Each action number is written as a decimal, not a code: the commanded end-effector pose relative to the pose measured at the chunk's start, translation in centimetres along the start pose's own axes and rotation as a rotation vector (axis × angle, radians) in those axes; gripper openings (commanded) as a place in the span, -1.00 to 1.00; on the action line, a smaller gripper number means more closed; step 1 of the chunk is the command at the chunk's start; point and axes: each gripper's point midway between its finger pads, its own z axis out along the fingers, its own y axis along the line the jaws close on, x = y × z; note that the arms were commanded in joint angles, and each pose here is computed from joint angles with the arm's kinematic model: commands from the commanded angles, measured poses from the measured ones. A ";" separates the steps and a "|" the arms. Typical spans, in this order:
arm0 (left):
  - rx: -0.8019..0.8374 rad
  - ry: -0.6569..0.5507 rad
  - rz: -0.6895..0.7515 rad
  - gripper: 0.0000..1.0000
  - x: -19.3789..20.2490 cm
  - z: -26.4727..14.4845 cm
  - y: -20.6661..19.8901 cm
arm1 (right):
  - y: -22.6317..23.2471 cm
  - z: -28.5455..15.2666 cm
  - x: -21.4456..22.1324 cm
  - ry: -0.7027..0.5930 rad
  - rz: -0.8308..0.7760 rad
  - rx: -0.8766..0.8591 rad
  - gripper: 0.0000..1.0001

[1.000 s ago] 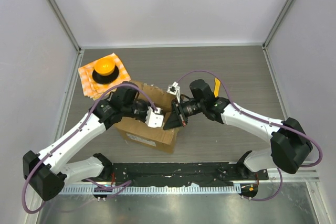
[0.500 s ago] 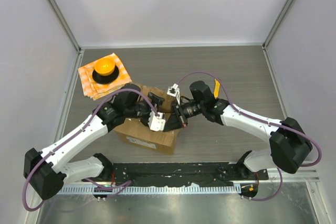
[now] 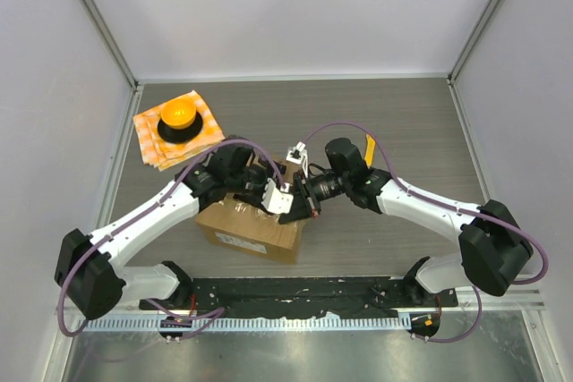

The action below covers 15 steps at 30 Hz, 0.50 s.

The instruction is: Unpack the express box

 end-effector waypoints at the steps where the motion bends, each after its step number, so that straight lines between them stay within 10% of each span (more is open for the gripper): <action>1: 0.067 0.060 -0.077 0.34 1.1 0.8 -0.2 | 1.4 -0.2 -1.0 -0.035 -0.077 -0.038 -0.98; 8: 0.132 0.102 -0.129 -0.84 2.0 0.9 -0.4 | 2.3 -0.6 -1.3 -0.060 -0.093 -0.040 -0.98; 15: 0.187 0.138 -0.280 -1.00 2.3 -0.2 -1.2 | 2.8 -0.8 -1.4 -0.088 -0.096 -0.042 -0.98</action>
